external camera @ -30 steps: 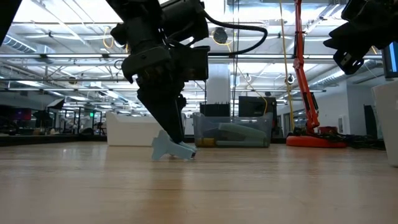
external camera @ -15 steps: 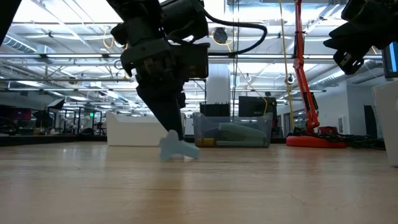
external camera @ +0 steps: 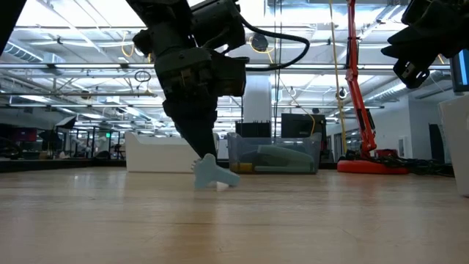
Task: Pick and place Stapler, Stapler remover, tape
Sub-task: Put the light blue staple remover into the white bin
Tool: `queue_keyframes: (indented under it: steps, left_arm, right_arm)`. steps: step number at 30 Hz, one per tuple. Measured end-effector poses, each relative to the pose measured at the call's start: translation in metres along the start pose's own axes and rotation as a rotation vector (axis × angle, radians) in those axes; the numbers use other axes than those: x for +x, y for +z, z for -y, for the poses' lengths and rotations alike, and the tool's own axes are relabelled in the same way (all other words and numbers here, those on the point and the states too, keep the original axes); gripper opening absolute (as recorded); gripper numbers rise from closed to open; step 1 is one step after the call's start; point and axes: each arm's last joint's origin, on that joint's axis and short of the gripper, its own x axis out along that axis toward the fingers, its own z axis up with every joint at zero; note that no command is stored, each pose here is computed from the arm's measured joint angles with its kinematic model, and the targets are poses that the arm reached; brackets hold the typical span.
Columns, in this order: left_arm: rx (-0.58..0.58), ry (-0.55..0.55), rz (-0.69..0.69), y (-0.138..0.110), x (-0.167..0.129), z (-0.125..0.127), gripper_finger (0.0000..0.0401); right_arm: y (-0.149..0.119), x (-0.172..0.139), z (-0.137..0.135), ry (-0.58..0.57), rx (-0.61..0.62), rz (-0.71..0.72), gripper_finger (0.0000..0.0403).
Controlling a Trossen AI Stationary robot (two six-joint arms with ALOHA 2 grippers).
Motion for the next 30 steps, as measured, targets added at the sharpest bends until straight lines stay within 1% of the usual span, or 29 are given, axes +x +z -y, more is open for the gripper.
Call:
queue_keyframes:
  steps: [4, 6, 10, 13, 15, 18, 21, 23, 27, 30]
  left_arm:
    - [-0.025, 0.014, 0.008, 0.002, -0.009, -0.003, 0.0002]
    - [-0.041, 0.012, 0.035, 0.007, -0.017, -0.003, 0.0002]
    - [-0.046, 0.001, 0.107, 0.019, -0.045, 0.0, 0.0002]
    - [-0.055, 0.028, 0.137, 0.024, -0.071, 0.001, 0.0001]
    - [-0.07, 0.089, 0.15, 0.025, -0.096, -0.001, 0.0001]
    - [-0.103, 0.228, 0.175, 0.023, -0.135, -0.006, 0.0001]
    - [-0.146, 0.368, 0.24, 0.018, -0.174, -0.013, 0.0001]
    - [-0.18, 0.456, 0.31, 0.013, -0.2, -0.018, 0.0001]
    - [-0.311, 0.637, 0.373, -0.001, -0.233, -0.037, 0.0001]
    - [-0.441, 0.728, 0.383, -0.01, -0.246, -0.055, 0.0001]
  right_arm:
    - [0.0, 0.0, 0.0, 0.0, 0.0, 0.0, 0.0073]
    - [0.0, 0.0, 0.0, 0.0, 0.001, 0.0, 0.0073]
    - [0.0, 0.0, 0.0, -0.001, 0.0, -0.002, 0.0073]
    - [0.0, 0.001, 0.0, -0.002, 0.003, -0.004, 0.0073]
    - [-0.001, 0.001, 0.0, -0.005, 0.001, -0.01, 0.0073]
    - [-0.001, 0.001, 0.0, -0.005, -0.002, -0.01, 0.0073]
    - [-0.001, 0.001, 0.0, -0.006, -0.002, -0.011, 0.0073]
    - [-0.001, 0.001, 0.0, -0.007, -0.002, -0.013, 0.0073]
    - [-0.001, 0.001, 0.0, -0.006, -0.002, -0.012, 0.0073]
    - [-0.001, 0.001, 0.0, -0.006, -0.003, -0.012, 0.0073]
